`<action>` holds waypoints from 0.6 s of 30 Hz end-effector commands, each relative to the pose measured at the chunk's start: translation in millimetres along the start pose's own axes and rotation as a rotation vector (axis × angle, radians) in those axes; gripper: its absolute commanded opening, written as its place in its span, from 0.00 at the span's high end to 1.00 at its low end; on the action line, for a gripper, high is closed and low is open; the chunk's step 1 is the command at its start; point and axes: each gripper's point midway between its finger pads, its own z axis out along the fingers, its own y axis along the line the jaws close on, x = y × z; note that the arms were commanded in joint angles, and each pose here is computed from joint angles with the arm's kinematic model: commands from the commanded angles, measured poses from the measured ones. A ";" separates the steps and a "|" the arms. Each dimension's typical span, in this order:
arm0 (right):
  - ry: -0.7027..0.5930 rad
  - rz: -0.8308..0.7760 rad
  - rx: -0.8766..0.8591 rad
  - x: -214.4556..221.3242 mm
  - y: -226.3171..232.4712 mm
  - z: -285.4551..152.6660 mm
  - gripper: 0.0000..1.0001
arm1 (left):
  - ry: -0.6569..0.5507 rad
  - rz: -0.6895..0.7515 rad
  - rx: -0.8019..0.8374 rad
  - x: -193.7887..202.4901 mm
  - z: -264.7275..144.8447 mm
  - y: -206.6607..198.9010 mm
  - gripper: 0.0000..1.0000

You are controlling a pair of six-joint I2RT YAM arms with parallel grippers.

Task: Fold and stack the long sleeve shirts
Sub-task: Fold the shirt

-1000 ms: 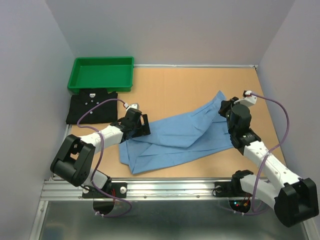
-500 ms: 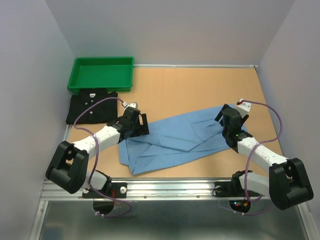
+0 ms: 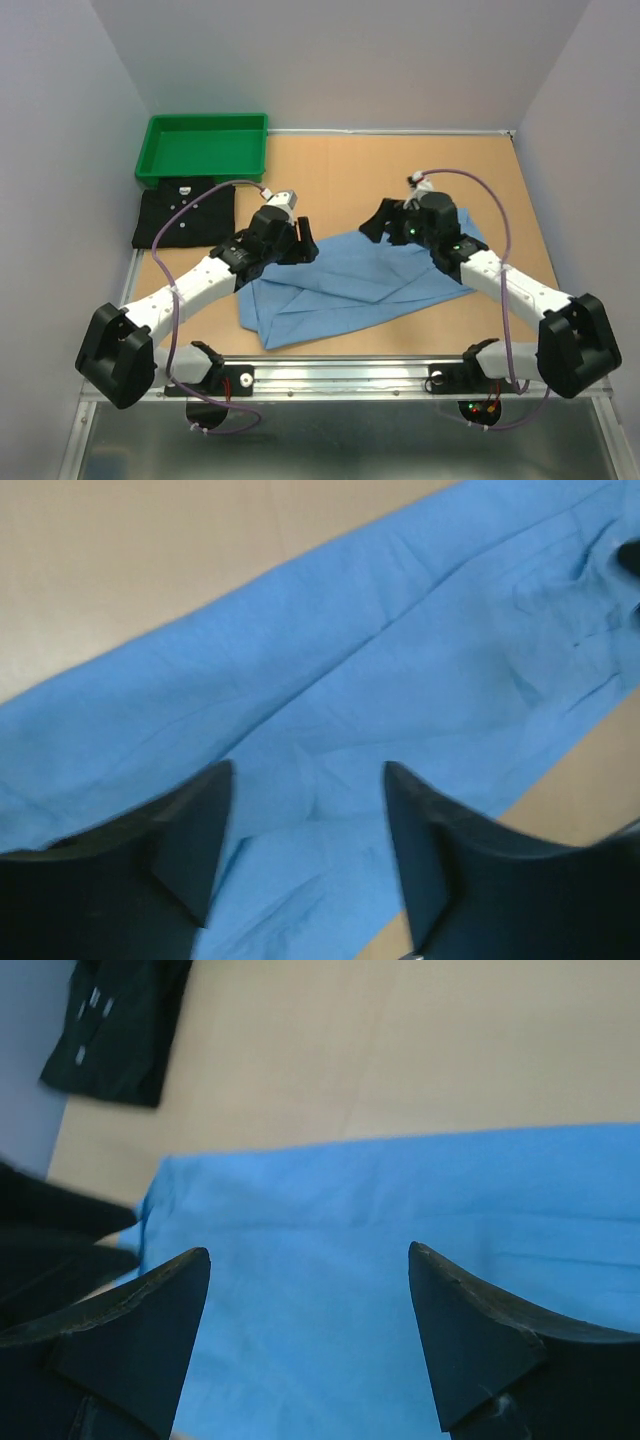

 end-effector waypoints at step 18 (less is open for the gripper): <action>0.522 0.182 -0.479 181.2 82.3 9.2 0.61 | 0.210 -0.147 -0.205 105.7 54.5 62.8 0.87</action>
